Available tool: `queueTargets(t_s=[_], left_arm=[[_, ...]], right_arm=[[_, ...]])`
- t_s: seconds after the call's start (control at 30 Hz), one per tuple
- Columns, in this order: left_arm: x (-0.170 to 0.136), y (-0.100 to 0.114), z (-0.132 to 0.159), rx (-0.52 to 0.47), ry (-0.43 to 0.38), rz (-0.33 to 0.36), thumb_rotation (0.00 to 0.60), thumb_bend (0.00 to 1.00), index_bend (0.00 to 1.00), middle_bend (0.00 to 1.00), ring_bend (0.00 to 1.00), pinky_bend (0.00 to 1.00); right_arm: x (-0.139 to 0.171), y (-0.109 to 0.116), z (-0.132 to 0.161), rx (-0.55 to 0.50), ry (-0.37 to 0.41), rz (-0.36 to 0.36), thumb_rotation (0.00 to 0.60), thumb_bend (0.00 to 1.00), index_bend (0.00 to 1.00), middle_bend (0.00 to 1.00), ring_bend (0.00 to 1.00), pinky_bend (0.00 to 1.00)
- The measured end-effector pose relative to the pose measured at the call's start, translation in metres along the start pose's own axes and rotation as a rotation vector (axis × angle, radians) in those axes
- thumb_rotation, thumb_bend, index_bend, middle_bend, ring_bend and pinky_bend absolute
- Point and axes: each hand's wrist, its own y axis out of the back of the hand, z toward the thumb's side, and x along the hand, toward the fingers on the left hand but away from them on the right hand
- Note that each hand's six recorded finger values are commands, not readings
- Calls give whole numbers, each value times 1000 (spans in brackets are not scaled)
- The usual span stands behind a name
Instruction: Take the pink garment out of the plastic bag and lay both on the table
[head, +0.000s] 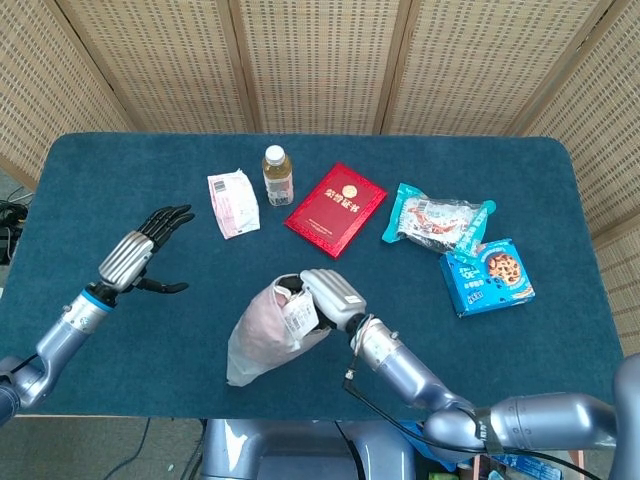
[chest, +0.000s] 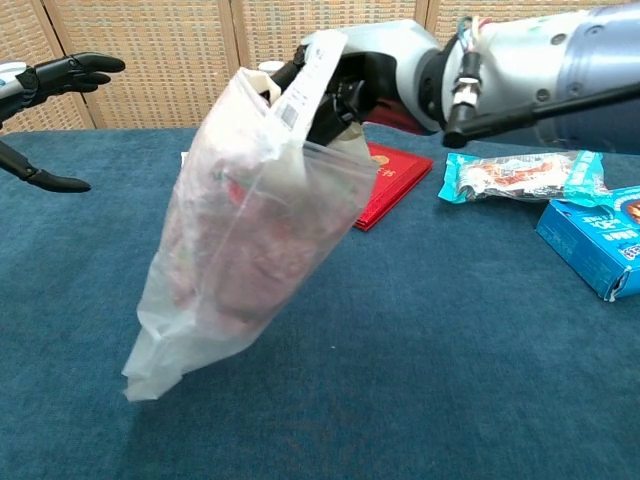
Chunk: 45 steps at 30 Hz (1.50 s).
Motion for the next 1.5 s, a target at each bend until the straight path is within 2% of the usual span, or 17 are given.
queueTargets(t_s=[0.2, 0.43, 0.5, 0.73, 0.97, 1.1, 1.27, 1.5], left_arm=[[-6, -4, -9, 28, 35, -31, 600, 139, 35, 0, 0, 0], [-12, -24, -19, 83, 81, -123, 600, 141, 62, 0, 0, 0], [-13, -31, -22, 106, 94, -163, 600, 141, 67, 0, 0, 0], [-12, -52, -22, 174, 122, -263, 600, 141, 75, 0, 0, 0], [2, -70, -16, 218, 126, -282, 600, 141, 84, 0, 0, 0], [19, -87, -2, 223, 107, -300, 600, 143, 182, 0, 0, 0], [43, -111, 16, 239, 92, -324, 600, 277, 230, 0, 0, 0], [79, -142, 44, 232, 91, -338, 600, 310, 248, 0, 0, 0]], right_arm=[[-19, 2, 3, -113, -17, -114, 600, 944, 659, 688, 576, 634], [-30, 3, -43, -134, -120, -203, 600, 945, 659, 686, 576, 634], [-29, 2, -58, -132, -146, -207, 600, 945, 659, 686, 576, 634], [-21, 9, -84, -149, -177, -215, 600, 943, 659, 686, 576, 634], [-14, 20, -90, -146, -172, -224, 600, 944, 659, 687, 576, 634], [-10, 24, -93, -158, -171, -224, 600, 944, 659, 687, 576, 634], [-7, 25, -94, -166, -168, -220, 600, 944, 659, 687, 576, 634], [-4, 27, -94, -167, -163, -214, 600, 944, 659, 687, 576, 634]])
